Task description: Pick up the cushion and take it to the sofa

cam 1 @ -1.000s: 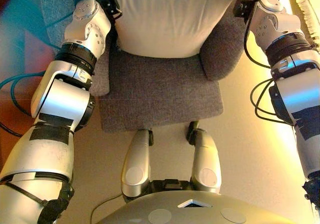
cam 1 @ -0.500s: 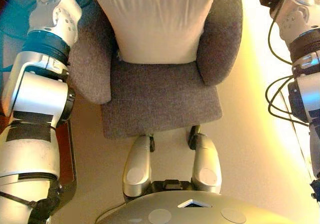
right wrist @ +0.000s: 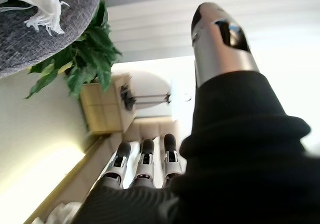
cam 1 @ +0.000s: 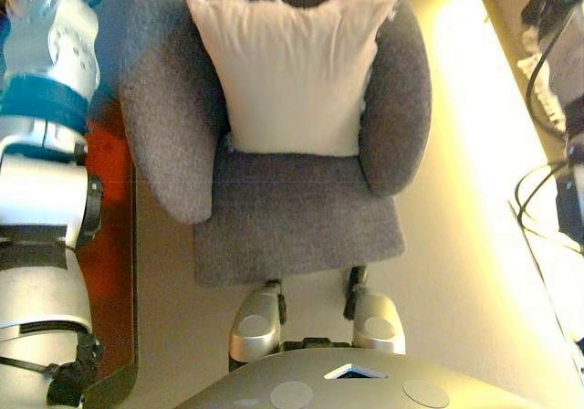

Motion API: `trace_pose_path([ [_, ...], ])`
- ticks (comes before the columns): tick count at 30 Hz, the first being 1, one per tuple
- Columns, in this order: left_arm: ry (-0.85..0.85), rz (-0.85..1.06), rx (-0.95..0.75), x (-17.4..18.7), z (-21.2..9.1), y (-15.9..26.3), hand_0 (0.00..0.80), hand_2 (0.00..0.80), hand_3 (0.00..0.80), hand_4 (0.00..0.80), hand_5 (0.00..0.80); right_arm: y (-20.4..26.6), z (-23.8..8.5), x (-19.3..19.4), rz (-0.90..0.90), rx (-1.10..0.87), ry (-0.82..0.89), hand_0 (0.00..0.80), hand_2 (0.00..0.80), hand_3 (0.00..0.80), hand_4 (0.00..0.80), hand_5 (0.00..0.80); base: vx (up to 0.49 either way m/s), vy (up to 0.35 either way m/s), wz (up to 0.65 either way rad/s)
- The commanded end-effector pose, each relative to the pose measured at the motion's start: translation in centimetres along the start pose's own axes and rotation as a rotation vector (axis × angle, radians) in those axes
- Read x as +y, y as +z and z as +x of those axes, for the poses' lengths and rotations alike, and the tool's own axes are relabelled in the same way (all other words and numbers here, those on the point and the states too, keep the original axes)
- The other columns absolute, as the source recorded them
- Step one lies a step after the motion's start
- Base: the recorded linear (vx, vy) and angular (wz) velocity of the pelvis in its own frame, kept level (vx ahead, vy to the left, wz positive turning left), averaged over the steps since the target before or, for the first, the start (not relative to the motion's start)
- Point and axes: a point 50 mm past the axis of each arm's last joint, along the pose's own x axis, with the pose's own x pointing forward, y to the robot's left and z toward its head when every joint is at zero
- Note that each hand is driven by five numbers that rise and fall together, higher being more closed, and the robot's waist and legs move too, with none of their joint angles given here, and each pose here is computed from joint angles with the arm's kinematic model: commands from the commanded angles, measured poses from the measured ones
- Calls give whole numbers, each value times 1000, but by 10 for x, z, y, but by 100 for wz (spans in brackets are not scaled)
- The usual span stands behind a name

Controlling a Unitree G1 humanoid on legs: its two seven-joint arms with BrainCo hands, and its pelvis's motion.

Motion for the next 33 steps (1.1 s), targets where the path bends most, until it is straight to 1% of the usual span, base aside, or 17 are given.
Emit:
trace_pose_path([
  [1, -138, 24, -44, 23, -30, -26, 0, 0, 0, 0, 0, -43, -34, -3, 41, -25, 41, 0, 0, 0, 0, 0, 206, -21, 4],
  [2, -221, -32, -7, 26, -53, -43, 0, 0, 0, 0, 0, -71, -56, 3, 124, 6, 77, 0, 0, 0, 0, 0, 234, -24, 8],
  [3, -286, -68, 37, 35, -83, -63, 0, 0, 0, 0, 0, -100, -83, -3, 203, 47, 98, 0, 0, 0, 0, 0, 232, -24, 13],
  [5, -335, -141, 100, 42, -116, -81, 0, 0, 0, 0, 0, -129, -112, -5, 259, 96, 135, 0, 0, 0, 0, 0, 174, -18, 12],
  [6, -374, -152, 156, 43, -139, -96, 0, 0, 0, 0, 0, -143, -127, 4, 272, 120, 158, 0, 0, 0, 0, 0, 115, -16, 10],
  [7, -385, -163, 178, 44, -146, -99, 0, 0, 0, 0, 0, -146, -134, 6, 282, 133, 168, 0, 0, 0, 0, 0, 66, -13, 7],
  [8, -406, -214, 256, 51, -166, -109, 0, 0, 0, 0, 0, -159, -151, 13, 283, 168, 197, 0, 0, 0, 0, 0, 0, 0, 0],
  [9, -419, -209, 304, 59, -185, -119, 0, 0, 0, 0, 0, -168, -166, 16, 232, 184, 224, 0, 0, 0, 0, 0, -12, -14, -10],
  [11, -423, -225, 387, 66, -206, -128, 0, 0, 0, 0, 0, -176, -181, 20, 202, 218, 258, 0, 0, 0, 0, 0, -43, -16, -12],
  [15, -412, -201, 568, 88, -253, -150, 0, 0, 0, 0, 0, -200, -219, 28, 277, 339, 314, 0, 0, 0, 0, 0, -54, -17, -1],
  [19, -411, -184, 683, 95, -274, -161, 0, 0, 0, 0, 0, -214, -231, 31, 354, 416, 293, 0, 0, 0, 0, 0, -81, -10, -1],
  [20, -433, -119, 678, 98, -278, -160, 0, 0, 0, 0, 0, -217, -234, 30, 346, 430, 285, 0, 0, 0, 0, 0, -112, 7, 0],
  [23, -422, -137, 724, 101, -284, -164, 0, 0, 0, 0, 0, -221, -240, 35, 425, 462, 292, 0, 0, 0, 0, 0, -111, 6, -1],
  [25, -441, -92, 711, 103, -286, -164, 0, 0, 0, 0, 0, -223, -243, 35, 447, 467, 300, 0, 0, 0, 0, 0, -96, -1, -5],
  [31, -495, -17, 748, 96, -286, -173, 0, 0, 0, 0, 0, -229, -241, 36, 298, 490, 337, 0, 0, 0, 0, 0, -97, -13, 2],
  [32, -524, -20, 765, 93, -286, -175, 0, 0, 0, 0, 0, -228, -238, 36, 225, 477, 352, 0, 0, 0, 0, 0, -54, -11, 1],
  [33, -535, -29, 772, 91, -287, -176, 0, 0, 0, 0, 0, -228, -236, 36, 197, 474, 354, 0, 0, 0, 0, 0, -42, -7, 0],
])
